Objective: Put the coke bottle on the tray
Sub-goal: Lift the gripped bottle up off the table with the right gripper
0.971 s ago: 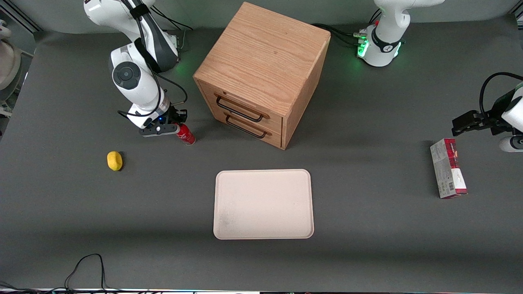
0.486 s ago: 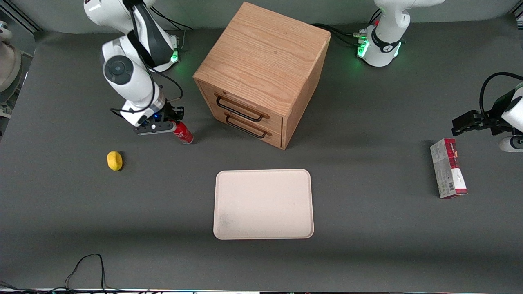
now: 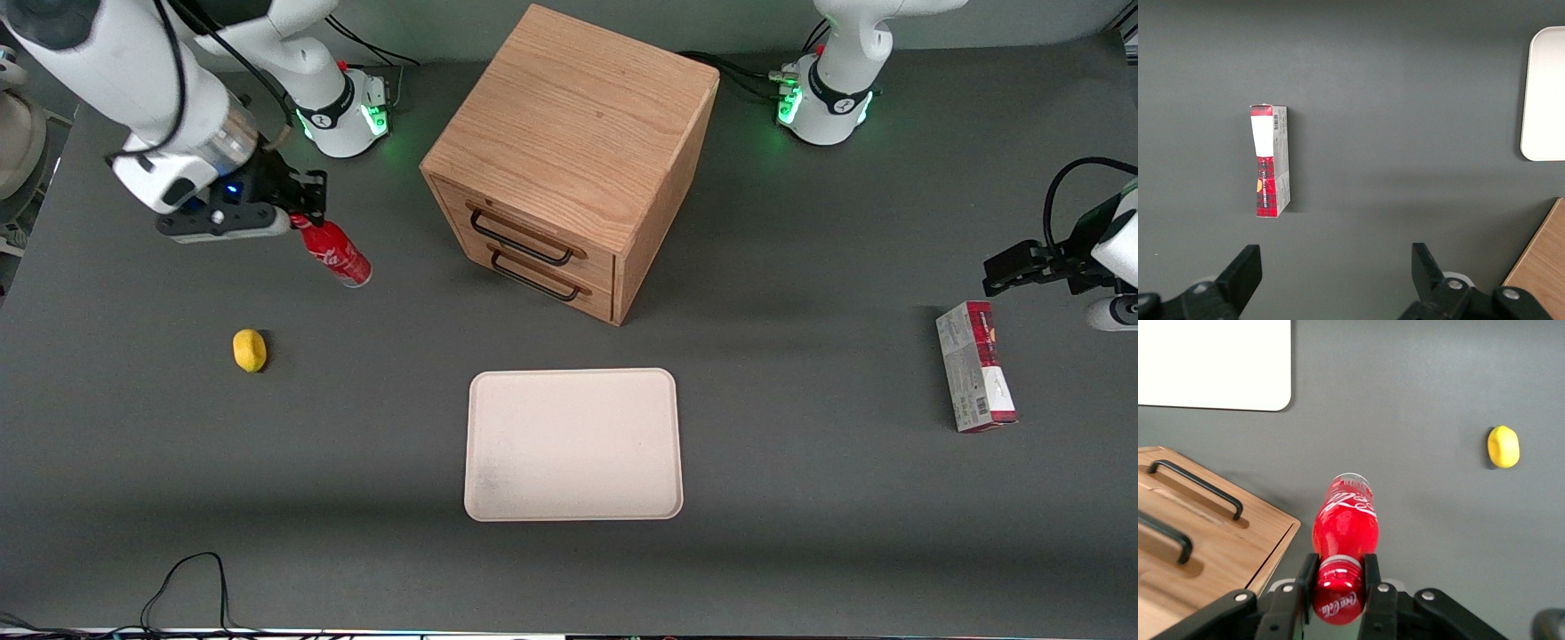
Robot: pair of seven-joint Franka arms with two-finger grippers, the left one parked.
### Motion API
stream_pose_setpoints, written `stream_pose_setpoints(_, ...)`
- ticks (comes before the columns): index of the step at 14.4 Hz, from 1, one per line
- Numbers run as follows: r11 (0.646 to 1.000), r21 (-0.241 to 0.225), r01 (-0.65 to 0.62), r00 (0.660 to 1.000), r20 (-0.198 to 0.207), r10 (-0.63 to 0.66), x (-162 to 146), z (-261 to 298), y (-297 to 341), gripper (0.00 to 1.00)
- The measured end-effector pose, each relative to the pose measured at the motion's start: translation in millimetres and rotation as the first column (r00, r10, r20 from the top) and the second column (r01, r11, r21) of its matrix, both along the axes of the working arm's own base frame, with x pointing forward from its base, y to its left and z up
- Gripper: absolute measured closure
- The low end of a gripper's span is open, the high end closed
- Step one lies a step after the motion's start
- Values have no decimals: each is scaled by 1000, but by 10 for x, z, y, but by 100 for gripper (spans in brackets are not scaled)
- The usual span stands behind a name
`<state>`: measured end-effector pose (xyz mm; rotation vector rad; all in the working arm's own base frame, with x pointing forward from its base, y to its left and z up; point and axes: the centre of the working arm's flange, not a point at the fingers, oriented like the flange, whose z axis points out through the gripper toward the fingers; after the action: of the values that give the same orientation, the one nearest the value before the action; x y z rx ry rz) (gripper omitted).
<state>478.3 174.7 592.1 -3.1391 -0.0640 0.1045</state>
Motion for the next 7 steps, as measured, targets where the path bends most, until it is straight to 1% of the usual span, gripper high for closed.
stream_pose_setpoints(4, 1000, 5, -2, 1000, 15, 1, -2, 225, 6, 69)
stream_pose_setpoints(7, 1000, -3, -6, 1000, -6, 6, -54, 390, 6, 69)
